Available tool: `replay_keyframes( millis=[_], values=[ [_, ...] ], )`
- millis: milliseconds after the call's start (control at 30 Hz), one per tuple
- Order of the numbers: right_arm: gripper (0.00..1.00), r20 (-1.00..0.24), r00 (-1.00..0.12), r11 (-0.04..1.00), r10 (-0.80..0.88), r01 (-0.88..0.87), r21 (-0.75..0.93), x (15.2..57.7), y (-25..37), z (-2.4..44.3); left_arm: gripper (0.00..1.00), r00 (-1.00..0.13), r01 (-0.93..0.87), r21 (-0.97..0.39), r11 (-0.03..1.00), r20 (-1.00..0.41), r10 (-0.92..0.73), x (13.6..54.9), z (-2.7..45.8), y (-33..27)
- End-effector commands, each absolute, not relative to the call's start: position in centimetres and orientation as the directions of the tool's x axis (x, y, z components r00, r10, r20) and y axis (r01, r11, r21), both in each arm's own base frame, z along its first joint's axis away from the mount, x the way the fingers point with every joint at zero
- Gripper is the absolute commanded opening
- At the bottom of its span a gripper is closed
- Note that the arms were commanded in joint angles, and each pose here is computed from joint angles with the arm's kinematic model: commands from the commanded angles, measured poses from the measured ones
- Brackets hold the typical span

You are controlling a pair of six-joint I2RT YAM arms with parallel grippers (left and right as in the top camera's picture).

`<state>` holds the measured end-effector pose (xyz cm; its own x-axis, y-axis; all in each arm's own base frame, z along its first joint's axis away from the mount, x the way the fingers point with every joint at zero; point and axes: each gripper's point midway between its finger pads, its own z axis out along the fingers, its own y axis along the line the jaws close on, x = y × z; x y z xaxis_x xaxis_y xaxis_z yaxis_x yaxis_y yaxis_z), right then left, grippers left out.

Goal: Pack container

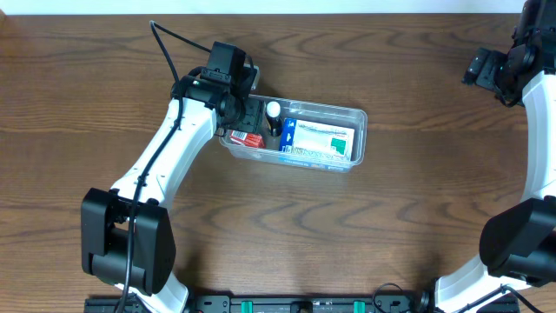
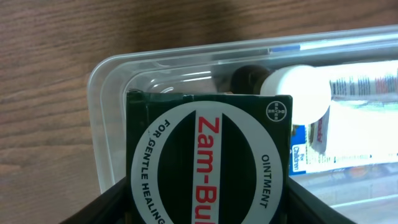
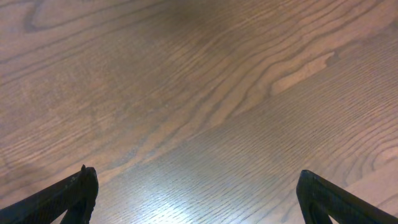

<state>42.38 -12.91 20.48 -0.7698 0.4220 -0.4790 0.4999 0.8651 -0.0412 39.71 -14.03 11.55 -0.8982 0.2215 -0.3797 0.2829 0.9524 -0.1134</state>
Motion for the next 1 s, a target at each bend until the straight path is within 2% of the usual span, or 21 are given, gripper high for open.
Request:
replay_keyframes(
  millis=[0,333,967],
  values=[
    [0.99,-0.474,-0.776,0.867,0.415,0.495,-0.051,42.3,-13.1,20.3,0.68,-0.901,0.273,-0.111,0.955,-0.378,0.214,39.9,11.3,-14.1],
    [0.99,-0.474,-0.777,0.868,0.415,0.495,-0.052,42.3,-13.1,20.3,0.74,-0.892,0.276,-0.112,0.955,-0.399,0.211,40.3,11.5,-14.3],
    [0.99,-0.474,-0.776,0.867,0.415,0.495,-0.051,42.3,-13.1,20.3,0.74,-0.876,0.281,-0.107,0.954,-0.434,0.21,40.6,12.8,-14.3]
  ],
)
